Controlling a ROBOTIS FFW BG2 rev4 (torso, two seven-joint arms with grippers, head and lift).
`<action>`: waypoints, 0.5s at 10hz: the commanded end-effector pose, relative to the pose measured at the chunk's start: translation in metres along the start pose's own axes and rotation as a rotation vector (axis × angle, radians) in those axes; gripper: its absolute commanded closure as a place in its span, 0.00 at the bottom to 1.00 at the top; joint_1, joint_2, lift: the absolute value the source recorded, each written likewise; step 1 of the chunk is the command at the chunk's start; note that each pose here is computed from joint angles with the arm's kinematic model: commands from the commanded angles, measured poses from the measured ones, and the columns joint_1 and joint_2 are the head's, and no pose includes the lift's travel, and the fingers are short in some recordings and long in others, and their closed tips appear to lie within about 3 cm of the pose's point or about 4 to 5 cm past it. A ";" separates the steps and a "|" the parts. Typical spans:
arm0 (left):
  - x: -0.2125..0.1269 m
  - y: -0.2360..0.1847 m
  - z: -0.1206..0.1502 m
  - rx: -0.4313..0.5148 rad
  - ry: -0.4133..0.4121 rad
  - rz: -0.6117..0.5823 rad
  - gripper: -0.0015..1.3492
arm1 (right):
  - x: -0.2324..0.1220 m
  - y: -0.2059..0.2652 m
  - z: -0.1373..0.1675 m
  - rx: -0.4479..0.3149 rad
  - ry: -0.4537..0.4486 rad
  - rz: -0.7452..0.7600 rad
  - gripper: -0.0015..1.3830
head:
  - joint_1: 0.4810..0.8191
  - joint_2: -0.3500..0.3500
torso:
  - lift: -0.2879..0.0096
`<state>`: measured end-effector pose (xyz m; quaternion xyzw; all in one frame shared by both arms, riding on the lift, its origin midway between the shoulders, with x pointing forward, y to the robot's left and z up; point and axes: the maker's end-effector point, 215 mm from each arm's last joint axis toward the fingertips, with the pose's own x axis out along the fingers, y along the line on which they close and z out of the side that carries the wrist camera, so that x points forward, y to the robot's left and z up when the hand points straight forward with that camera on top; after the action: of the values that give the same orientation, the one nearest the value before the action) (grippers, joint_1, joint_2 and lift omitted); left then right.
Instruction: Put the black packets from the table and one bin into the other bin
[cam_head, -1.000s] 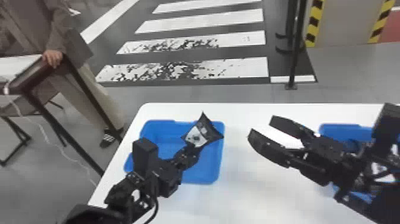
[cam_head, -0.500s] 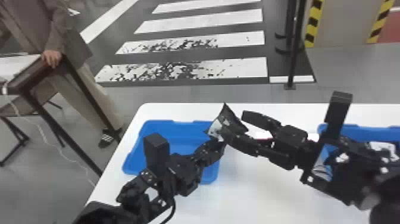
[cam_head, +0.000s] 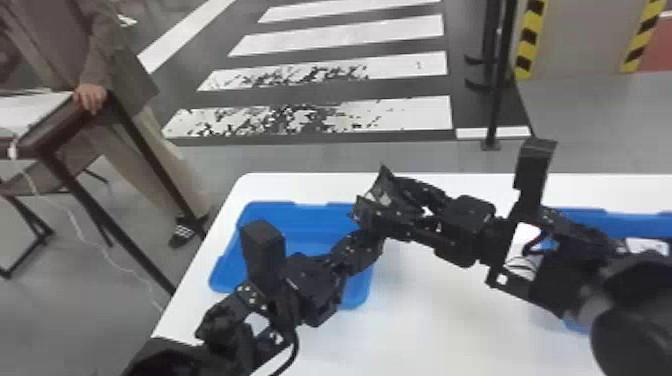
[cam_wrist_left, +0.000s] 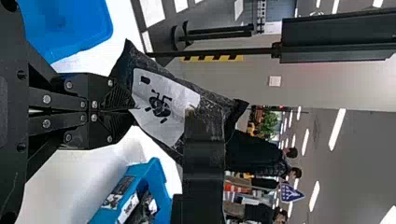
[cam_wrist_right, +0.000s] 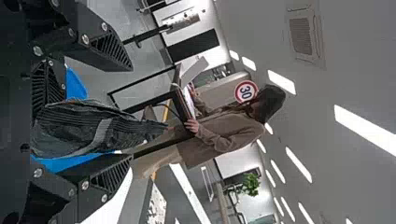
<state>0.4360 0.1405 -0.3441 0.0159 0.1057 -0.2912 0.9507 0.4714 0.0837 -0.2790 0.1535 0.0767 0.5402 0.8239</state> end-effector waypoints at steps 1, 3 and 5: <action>0.000 0.001 0.002 0.005 -0.004 0.001 0.89 | 0.006 0.010 -0.005 0.009 0.022 0.012 0.86 | 0.63 0.88 | 0.60; -0.001 0.004 0.002 0.008 -0.002 0.005 0.89 | 0.009 0.018 -0.009 0.001 0.043 0.018 0.86 | 0.63 0.91 | 0.60; -0.002 0.005 0.004 0.012 -0.009 0.006 0.89 | 0.008 0.017 -0.007 -0.008 0.038 0.013 0.87 | 0.63 0.92 | 0.60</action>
<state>0.4381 0.1450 -0.3407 0.0207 0.1010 -0.2889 0.9518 0.4581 0.0990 -0.2792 0.1408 0.0900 0.5487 0.8191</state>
